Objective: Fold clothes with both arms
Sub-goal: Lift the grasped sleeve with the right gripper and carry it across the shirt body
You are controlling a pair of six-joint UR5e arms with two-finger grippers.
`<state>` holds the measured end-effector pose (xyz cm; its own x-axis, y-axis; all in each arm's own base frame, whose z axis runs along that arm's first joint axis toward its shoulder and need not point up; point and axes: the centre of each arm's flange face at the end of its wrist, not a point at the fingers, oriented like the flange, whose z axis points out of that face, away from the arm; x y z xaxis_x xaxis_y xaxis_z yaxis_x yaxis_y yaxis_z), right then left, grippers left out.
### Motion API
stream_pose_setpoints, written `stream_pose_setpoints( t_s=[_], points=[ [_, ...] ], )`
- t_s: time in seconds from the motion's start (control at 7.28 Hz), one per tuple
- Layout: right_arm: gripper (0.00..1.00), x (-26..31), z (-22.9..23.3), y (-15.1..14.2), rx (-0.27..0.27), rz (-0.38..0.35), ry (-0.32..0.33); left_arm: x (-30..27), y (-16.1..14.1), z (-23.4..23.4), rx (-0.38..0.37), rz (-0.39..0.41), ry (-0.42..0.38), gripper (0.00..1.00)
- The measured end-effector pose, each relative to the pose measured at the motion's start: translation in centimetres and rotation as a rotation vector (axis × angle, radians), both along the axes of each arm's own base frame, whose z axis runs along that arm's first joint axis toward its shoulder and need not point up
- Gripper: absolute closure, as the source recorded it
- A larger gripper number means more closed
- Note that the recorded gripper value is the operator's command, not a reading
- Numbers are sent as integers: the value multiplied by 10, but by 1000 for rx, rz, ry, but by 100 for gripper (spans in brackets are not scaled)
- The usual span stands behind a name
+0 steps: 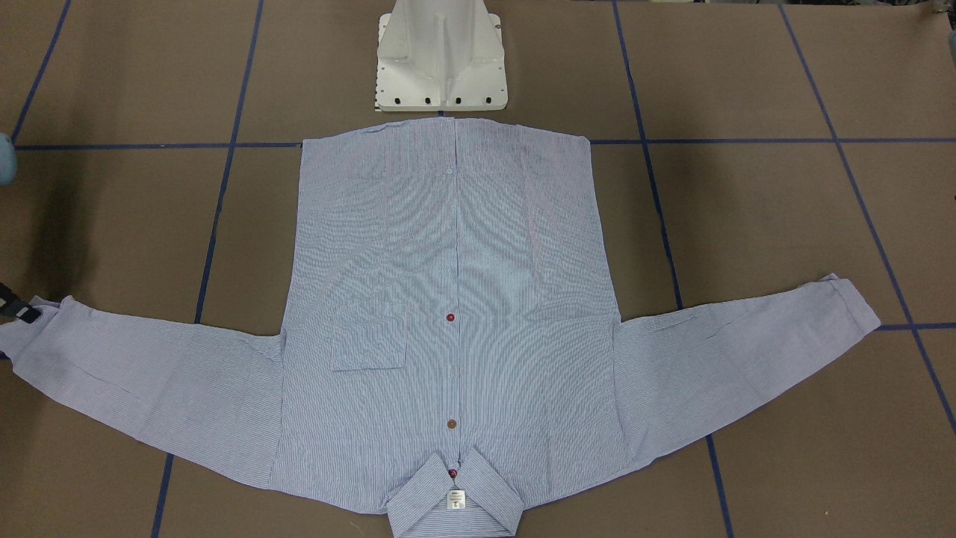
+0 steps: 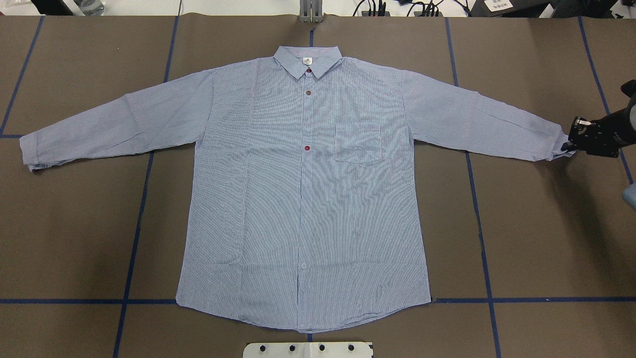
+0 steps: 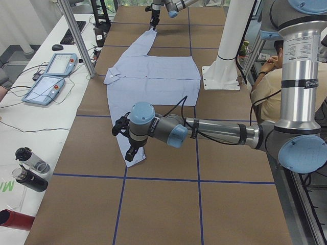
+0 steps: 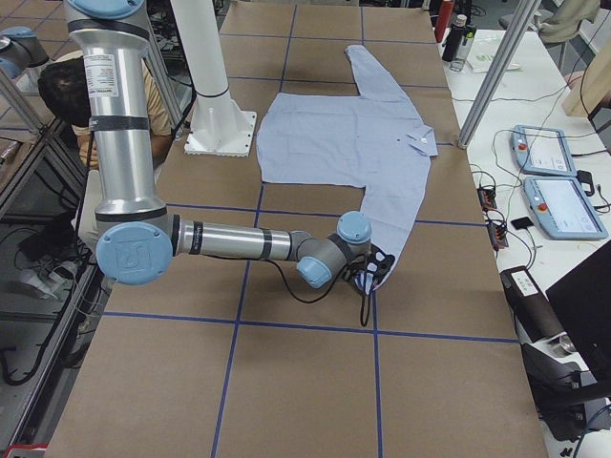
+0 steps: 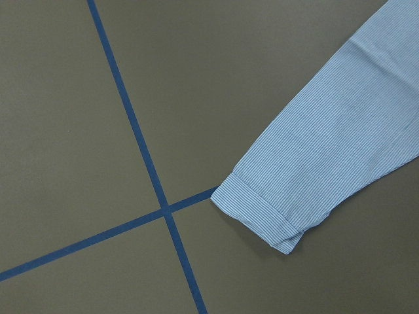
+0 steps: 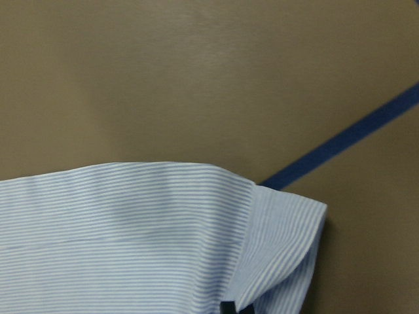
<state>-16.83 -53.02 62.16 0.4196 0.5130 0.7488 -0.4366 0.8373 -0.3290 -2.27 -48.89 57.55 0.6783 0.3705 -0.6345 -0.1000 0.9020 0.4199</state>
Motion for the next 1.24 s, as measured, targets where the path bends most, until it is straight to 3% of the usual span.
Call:
stream_pose_setpoints(
  t_s=[0.41, 0.69, 0.96, 1.24],
  points=[
    [100, -60, -117, -51, 154, -32, -67, 0, -1, -8, -6, -32, 17, 0],
    [100, -125, -214, -83, 206, -63, -82, 0, -1, -13, 30, -33, 23, 0],
    [100, -194, -307, -89, 253, -65, -90, 1, -1, -14, 43, -33, 23, 0],
    [100, -258, -376, -68, 317, -58, -107, 1, 0, -14, 42, -34, 24, 0]
  ],
)
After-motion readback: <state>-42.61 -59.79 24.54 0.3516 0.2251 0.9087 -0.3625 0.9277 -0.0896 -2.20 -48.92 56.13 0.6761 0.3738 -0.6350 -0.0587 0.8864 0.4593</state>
